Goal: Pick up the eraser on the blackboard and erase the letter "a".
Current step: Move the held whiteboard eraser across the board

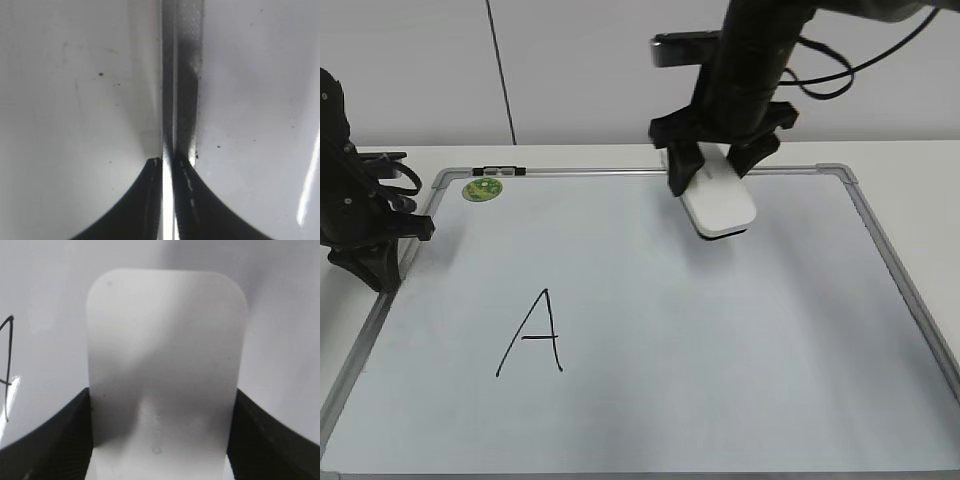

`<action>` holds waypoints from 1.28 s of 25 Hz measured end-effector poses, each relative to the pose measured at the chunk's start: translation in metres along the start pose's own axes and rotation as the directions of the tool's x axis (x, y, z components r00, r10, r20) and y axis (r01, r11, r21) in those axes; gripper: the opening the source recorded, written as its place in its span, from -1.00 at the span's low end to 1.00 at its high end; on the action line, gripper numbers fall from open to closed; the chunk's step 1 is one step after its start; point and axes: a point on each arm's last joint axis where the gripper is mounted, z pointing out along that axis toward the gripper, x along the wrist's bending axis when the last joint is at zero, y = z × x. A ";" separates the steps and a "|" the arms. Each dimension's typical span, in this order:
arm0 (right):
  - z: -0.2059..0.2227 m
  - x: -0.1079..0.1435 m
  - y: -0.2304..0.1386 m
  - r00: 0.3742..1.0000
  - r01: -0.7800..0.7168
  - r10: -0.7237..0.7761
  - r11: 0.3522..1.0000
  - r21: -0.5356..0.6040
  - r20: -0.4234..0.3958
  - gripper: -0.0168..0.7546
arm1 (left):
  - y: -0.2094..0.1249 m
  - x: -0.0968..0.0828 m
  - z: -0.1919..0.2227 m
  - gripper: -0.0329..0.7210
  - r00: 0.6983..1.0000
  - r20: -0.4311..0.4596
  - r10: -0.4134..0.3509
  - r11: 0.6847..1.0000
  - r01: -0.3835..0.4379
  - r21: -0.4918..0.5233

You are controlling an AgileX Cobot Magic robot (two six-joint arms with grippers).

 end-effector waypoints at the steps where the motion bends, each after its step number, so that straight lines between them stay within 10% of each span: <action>1: -0.005 -0.010 0.000 1.000 -0.025 0.025 1.000 -0.010 0.008 0.41 | 0.000 0.000 0.000 -0.74 1.000 0.000 0.000 1.000 0.000 0.000; 13: -0.016 -0.113 -0.057 0.958 -0.280 0.272 0.955 0.095 0.086 0.41 | 0.000 0.000 0.000 -0.74 1.000 0.000 0.000 1.000 0.000 0.000; 23: 0.027 -0.119 -0.111 0.942 -0.335 0.321 0.890 0.310 0.096 0.41 | 0.000 0.000 0.000 -0.74 1.000 0.001 -0.001 1.000 0.001 0.000; 32: 0.029 -0.149 -0.127 0.919 -0.394 0.381 0.879 0.269 0.099 0.41 | 0.000 0.000 0.000 -0.74 1.000 0.002 -0.001 1.000 0.001 0.001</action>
